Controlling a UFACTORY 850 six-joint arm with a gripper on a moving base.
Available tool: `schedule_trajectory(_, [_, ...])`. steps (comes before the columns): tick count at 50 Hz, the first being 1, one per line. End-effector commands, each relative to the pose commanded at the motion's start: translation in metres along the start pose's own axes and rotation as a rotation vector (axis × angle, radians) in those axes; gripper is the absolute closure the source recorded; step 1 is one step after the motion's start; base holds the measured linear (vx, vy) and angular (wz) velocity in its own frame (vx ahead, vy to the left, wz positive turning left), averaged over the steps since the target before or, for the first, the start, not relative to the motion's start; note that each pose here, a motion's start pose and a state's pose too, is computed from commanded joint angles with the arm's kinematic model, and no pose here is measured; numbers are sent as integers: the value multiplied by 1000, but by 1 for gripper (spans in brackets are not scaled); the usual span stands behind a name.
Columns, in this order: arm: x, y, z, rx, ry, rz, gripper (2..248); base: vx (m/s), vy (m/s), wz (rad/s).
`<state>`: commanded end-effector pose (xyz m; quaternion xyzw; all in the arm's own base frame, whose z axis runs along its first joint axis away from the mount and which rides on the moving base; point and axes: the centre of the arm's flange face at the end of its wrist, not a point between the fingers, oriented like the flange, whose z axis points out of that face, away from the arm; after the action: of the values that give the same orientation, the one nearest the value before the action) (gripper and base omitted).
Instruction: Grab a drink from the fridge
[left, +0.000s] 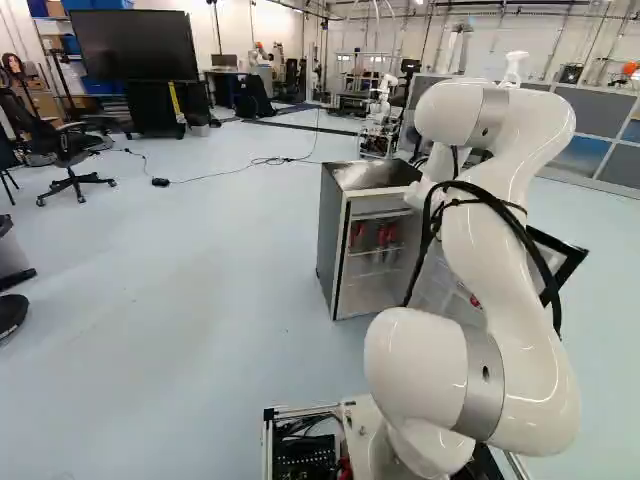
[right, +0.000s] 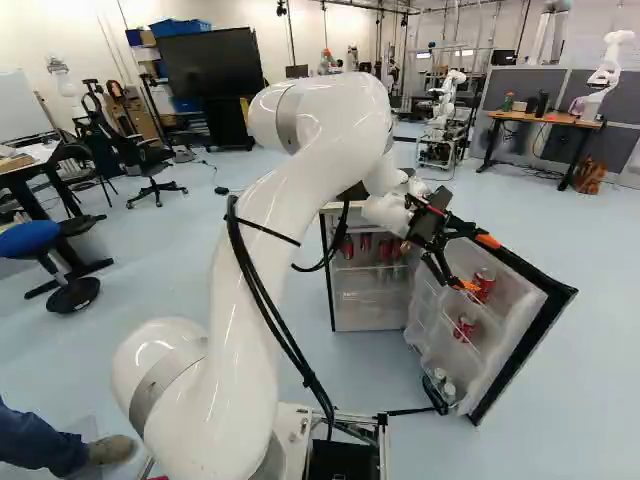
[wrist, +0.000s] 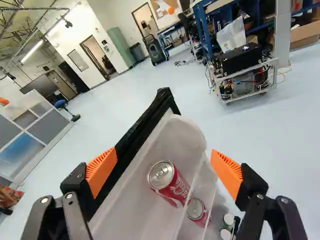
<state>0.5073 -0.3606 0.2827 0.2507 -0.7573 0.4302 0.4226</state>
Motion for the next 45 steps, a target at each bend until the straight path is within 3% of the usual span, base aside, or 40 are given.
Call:
schedule_trajectory(23, [16, 37, -8, 19, 1, -76, 3, 0, 0, 0])
schedule_trajectory(32, [24, 51, -15, 80, -4, -126, 3, 0, 0, 0])
schedule_trajectory(45, [33, 70, -29, 212, -19, -207, 3, 0, 0, 0])
